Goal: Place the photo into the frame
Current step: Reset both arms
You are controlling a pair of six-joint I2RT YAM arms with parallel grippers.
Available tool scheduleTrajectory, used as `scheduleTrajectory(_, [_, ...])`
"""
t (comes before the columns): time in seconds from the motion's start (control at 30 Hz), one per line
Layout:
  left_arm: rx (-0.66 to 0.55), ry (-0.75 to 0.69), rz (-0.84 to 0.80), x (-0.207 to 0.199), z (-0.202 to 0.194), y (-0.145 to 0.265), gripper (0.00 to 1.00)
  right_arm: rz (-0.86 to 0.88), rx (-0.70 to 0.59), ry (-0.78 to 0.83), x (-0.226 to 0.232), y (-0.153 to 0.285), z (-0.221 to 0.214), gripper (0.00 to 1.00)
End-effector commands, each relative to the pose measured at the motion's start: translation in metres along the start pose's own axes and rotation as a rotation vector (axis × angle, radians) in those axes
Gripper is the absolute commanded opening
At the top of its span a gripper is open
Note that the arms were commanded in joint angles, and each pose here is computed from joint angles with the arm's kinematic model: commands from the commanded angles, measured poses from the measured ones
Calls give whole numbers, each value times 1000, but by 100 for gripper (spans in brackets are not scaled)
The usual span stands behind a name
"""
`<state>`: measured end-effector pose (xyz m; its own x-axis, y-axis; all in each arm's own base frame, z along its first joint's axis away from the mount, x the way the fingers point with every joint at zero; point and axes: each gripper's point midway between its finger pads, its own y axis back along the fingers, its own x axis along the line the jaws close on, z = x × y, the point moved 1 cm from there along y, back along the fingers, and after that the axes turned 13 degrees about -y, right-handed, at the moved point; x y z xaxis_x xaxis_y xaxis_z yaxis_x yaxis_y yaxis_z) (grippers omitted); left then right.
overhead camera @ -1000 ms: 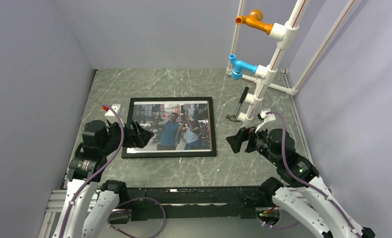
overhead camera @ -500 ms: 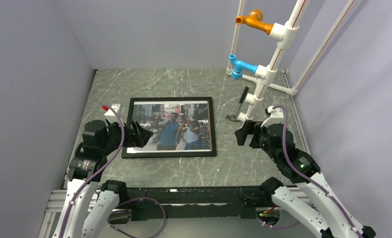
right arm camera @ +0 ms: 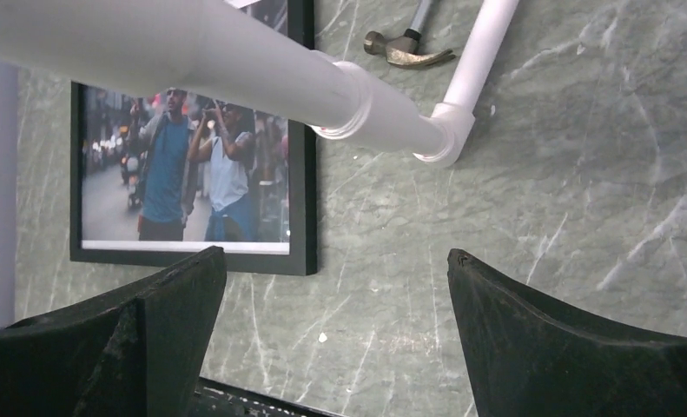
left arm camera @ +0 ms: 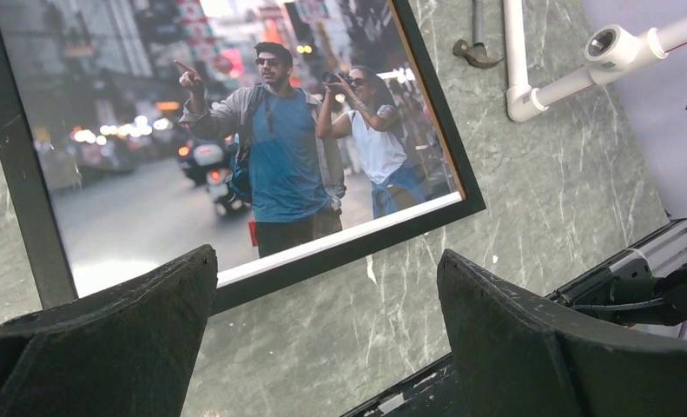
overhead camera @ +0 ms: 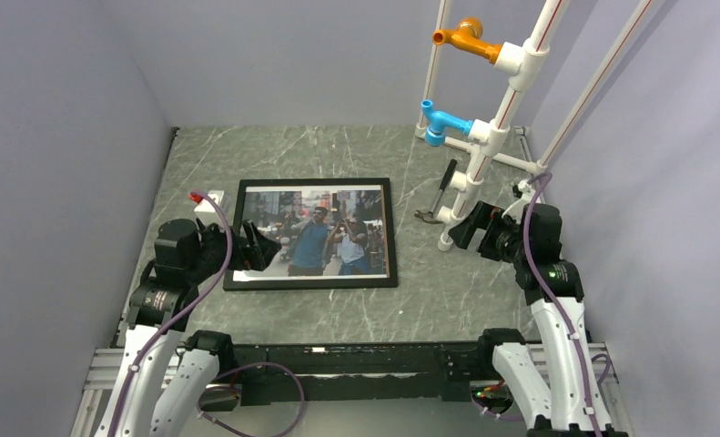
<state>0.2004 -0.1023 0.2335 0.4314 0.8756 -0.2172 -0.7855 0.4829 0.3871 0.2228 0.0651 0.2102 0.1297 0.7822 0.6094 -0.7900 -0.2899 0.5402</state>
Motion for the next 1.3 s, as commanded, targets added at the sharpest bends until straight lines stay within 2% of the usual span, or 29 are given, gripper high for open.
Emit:
scheduleTrajectory(0.0, [-18,-27,16,6,3,-5,99,81,30,4,8,4,-1,99])
scheduleTrajectory(0.2, [-16,-49,80,19,4,-10,99,-104,-91,-29,-21,11,19,99])
scheduleTrajectory(0.43, [-18,-104,241,51,9,-16,99,-301,-248,-90,-59,12,49,99])
scheduleTrajectory(0.63, [-62,-201,389,86,10,-28,100,-312,-361,-130,-83,-15,81,99])
scheduleTrajectory(0.73, [-71,-219,512,110,6,-31,99,-336,-409,-159,-106,-29,96,99])
scheduleTrajectory(0.93, [-66,-273,615,140,-14,-54,99,-330,-477,-113,-131,-54,120,99])
scheduleTrajectory(1.0, [-64,-281,657,151,-20,-60,99,-279,-521,-27,-130,-61,122,99])
scheduleTrajectory(1.1, [-86,-276,701,163,-31,-68,99,-249,-586,13,-140,-68,113,99])
scheduleTrajectory(1.27, [-247,-318,733,173,-41,-78,100,-177,-633,47,-150,-87,95,99])
